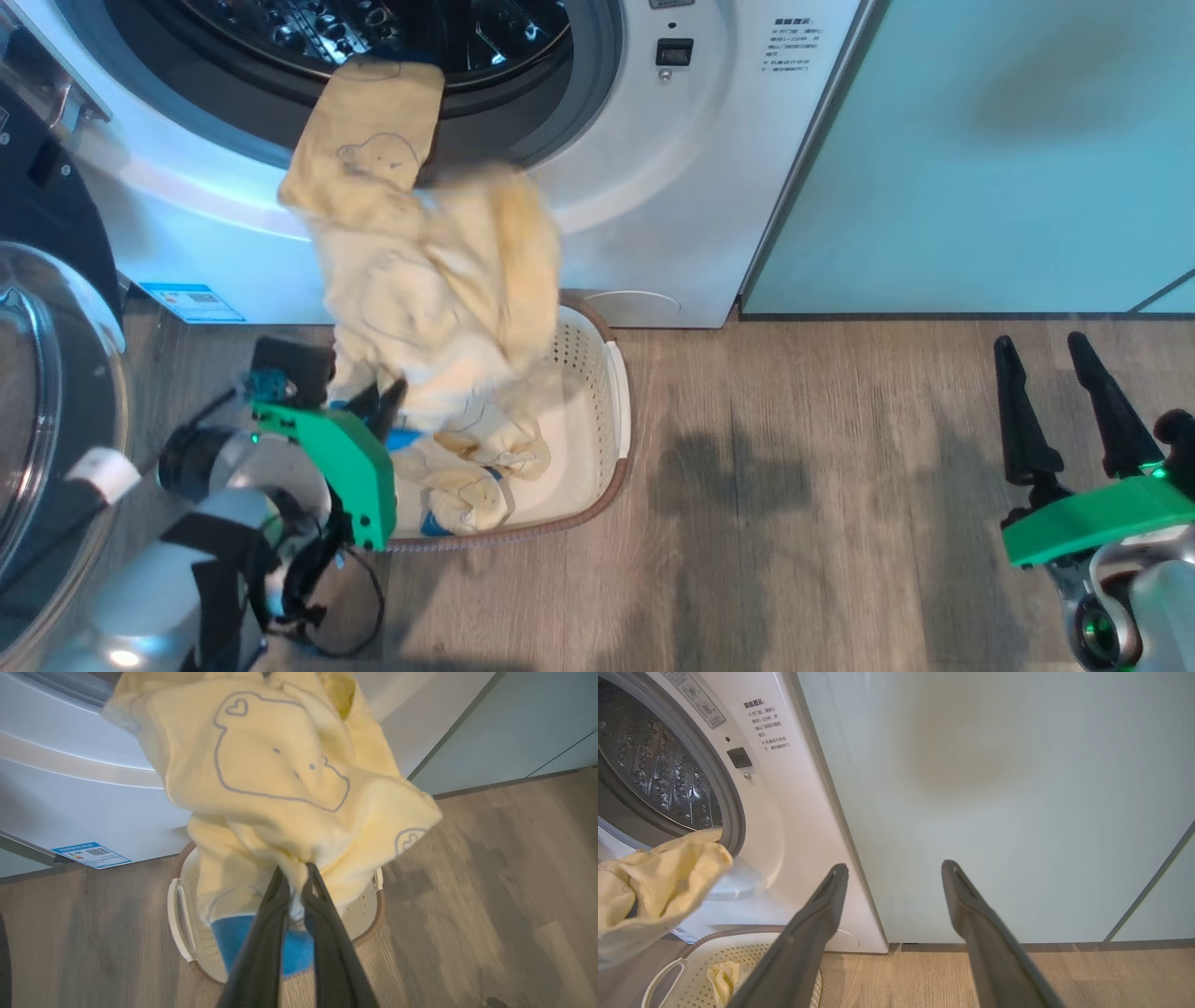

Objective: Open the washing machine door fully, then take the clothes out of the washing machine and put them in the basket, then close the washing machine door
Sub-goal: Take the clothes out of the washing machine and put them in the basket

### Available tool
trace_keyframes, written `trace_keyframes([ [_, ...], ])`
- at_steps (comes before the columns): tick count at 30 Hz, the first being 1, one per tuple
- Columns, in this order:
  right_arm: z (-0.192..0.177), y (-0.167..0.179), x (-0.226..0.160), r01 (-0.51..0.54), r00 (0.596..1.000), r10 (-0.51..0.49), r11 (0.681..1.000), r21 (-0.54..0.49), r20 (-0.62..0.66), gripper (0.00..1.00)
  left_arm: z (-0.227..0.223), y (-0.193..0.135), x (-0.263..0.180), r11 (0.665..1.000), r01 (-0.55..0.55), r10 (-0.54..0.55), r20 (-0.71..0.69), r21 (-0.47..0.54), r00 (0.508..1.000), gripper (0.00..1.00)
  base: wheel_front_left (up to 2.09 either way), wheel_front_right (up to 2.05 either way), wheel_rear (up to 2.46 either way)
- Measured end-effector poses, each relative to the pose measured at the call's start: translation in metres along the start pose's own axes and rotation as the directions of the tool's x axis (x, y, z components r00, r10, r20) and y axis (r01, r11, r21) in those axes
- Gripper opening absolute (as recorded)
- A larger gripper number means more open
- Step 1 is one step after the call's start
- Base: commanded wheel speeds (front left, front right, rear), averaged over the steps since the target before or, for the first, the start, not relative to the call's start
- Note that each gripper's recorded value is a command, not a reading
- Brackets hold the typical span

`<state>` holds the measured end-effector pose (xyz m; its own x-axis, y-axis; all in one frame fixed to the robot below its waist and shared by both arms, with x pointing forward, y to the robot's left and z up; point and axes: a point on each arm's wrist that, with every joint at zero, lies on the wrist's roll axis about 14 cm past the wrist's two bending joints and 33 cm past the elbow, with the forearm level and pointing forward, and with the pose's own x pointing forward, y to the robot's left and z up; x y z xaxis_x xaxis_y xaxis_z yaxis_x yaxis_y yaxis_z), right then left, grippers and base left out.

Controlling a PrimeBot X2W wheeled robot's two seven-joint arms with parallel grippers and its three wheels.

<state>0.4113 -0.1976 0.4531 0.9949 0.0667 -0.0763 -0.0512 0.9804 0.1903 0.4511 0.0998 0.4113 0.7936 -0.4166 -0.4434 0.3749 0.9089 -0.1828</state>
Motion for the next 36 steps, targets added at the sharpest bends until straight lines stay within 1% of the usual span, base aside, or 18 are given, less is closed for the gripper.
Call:
trace_keyframes([
  [3, 0.000, -0.002, -0.001, 0.002, 1.000, -0.002, 1.000, -0.007, -0.003, 1.00, -0.019, -0.003, 0.001, 1.000, 0.000, 0.000, -0.043, 0.000, 0.999, 0.00, 0.00, 0.00, 0.00],
  [7, -0.001, -0.007, -0.002, 0.009, 1.000, -0.009, 1.000, -0.015, -0.009, 1.00, -0.046, -0.014, 0.005, 0.999, 0.015, -0.017, -0.102, -0.030, 0.995, 0.00, 0.00, 0.00, 0.00],
  [14, -0.008, -0.013, -0.003, 0.025, 0.999, -0.025, 0.999, -0.020, -0.029, 1.00, -0.082, -0.011, 0.018, 0.999, -0.008, 0.000, -0.169, -0.047, 0.986, 0.00, 0.00, 0.00, 0.00],
  [22, -0.020, -0.020, -0.003, 0.043, 0.997, -0.044, 0.999, -0.023, -0.063, 1.00, -0.076, -0.013, 0.055, 0.998, 0.004, -0.013, -0.139, -0.065, 0.990, 0.00, 0.00, 0.00, 0.00],
  [27, -0.026, -0.023, 0.003, 0.047, 0.996, -0.049, 0.998, -0.028, -0.078, 1.00, -0.072, -0.008, 0.077, 0.997, 0.000, -0.009, -0.123, -0.073, 0.992, 0.00, 0.00, 0.00, 0.00],
  [31, -0.024, -0.026, 0.013, 0.048, 0.996, -0.050, 0.998, -0.036, -0.071, 1.00, -0.069, 0.002, 0.095, 0.996, -0.024, 0.015, -0.109, -0.084, 0.994, 0.00, 0.00, 0.00, 0.00],
  [36, -0.035, -0.032, 0.015, 0.061, 0.993, -0.065, 0.997, -0.042, -0.098, 1.00, -0.086, 0.007, 0.109, 0.993, -0.043, 0.027, -0.149, -0.106, 0.988, 0.00, 0.00, 0.00, 0.00],
])
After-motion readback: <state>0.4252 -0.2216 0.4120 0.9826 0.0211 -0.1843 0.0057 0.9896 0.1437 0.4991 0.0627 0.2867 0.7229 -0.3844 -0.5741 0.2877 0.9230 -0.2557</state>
